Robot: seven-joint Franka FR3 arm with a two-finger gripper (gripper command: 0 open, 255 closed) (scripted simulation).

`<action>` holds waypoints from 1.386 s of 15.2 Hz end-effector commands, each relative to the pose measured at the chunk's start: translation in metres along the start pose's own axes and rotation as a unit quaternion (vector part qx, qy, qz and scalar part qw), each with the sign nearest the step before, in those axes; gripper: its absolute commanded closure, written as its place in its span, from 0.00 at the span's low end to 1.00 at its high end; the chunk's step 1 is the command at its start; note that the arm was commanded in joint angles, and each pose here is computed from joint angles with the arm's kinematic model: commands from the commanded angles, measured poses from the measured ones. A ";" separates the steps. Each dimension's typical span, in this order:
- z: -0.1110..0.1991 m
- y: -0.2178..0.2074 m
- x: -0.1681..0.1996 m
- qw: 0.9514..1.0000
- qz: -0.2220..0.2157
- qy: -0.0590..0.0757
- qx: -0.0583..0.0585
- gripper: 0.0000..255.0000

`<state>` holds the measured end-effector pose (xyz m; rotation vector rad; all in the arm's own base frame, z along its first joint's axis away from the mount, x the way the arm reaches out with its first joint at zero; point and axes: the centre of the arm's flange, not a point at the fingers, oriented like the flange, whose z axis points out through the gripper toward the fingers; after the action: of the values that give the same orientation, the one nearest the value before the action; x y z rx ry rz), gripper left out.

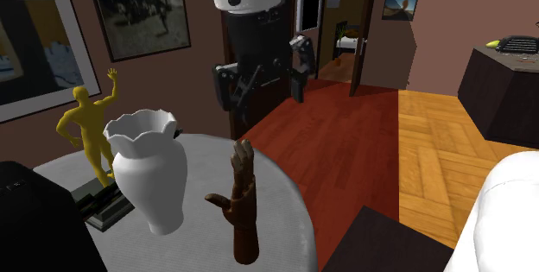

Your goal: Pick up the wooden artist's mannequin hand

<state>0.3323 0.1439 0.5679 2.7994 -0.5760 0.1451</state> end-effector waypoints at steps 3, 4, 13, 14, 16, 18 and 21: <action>0.020 -0.063 -0.007 0.995 0.090 -0.012 -0.047 0.00; 0.024 -0.078 -0.007 0.992 0.111 -0.016 -0.058 0.00; 0.076 -0.179 0.006 0.959 0.248 -0.036 -0.133 0.00; 0.081 -0.181 0.005 0.959 0.248 -0.036 -0.133 0.00; 0.091 -0.183 0.004 0.959 0.248 -0.036 -0.133 0.00; 0.101 -0.186 0.002 0.959 0.248 -0.036 -0.133 0.00; 0.104 -0.187 0.002 0.959 0.248 -0.036 -0.133 1.00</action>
<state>0.4129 0.2775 0.4234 2.3583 -1.2094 0.0583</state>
